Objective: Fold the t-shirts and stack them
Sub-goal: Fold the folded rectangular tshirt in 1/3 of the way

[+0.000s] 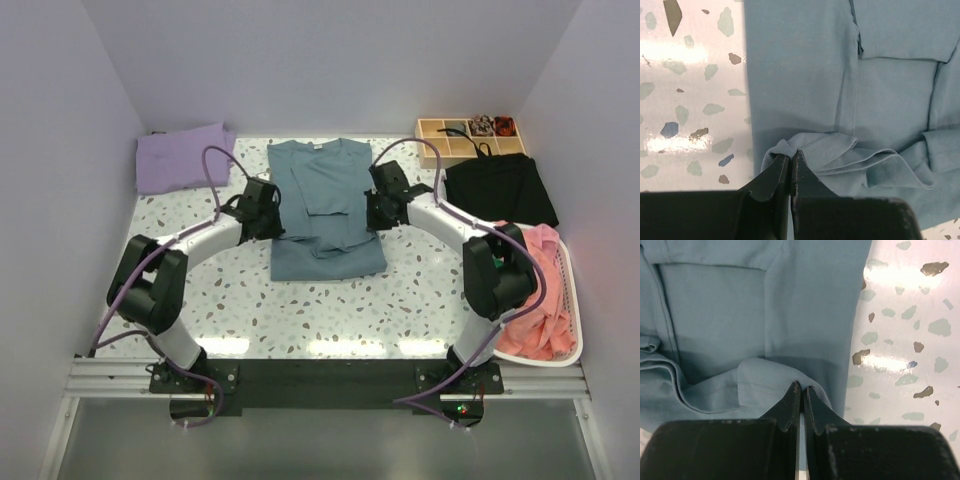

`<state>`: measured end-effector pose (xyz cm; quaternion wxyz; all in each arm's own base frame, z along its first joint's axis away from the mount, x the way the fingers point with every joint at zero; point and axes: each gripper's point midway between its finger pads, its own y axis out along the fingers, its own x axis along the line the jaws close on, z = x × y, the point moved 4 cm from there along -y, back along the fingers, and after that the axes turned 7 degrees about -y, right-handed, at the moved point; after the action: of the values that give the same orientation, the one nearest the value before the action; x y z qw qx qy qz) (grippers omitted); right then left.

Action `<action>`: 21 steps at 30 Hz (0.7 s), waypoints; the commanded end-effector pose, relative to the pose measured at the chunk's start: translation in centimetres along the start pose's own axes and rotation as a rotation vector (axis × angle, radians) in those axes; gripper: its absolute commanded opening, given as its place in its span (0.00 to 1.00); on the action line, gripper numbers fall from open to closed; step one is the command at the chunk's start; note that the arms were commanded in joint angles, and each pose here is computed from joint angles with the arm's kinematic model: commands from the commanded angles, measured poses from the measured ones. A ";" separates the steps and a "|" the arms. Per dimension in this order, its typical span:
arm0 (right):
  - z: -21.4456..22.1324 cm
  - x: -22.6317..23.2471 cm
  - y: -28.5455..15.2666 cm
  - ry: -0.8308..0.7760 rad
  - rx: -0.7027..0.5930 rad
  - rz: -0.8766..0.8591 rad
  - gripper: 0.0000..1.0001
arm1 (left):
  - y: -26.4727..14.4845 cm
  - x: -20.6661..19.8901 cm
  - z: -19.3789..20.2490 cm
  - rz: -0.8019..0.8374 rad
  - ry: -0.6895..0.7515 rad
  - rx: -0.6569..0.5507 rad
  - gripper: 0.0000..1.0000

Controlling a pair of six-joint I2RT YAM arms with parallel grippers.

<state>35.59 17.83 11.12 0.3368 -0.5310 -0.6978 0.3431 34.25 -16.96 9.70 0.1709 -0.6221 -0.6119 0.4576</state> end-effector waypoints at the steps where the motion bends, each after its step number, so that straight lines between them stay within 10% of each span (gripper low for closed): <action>1: -2.6 -0.9 0.3 -0.007 -0.058 0.026 0.00 | 0.9 -1.4 -2.1 0.056 0.039 -0.058 0.00; 18: -5.7 -5.1 3.1 0.123 -0.111 0.128 0.00 | 3.0 0.3 -3.2 0.006 0.064 -0.101 0.00; 21: -5.9 -5.4 3.4 0.130 -0.119 0.116 0.24 | 3.1 0.1 -3.7 0.026 0.061 -0.114 0.13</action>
<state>41.33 14.53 9.81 0.3419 -0.5906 -0.6581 0.3180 36.34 -16.17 7.33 0.1877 -0.6301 -0.6167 0.4329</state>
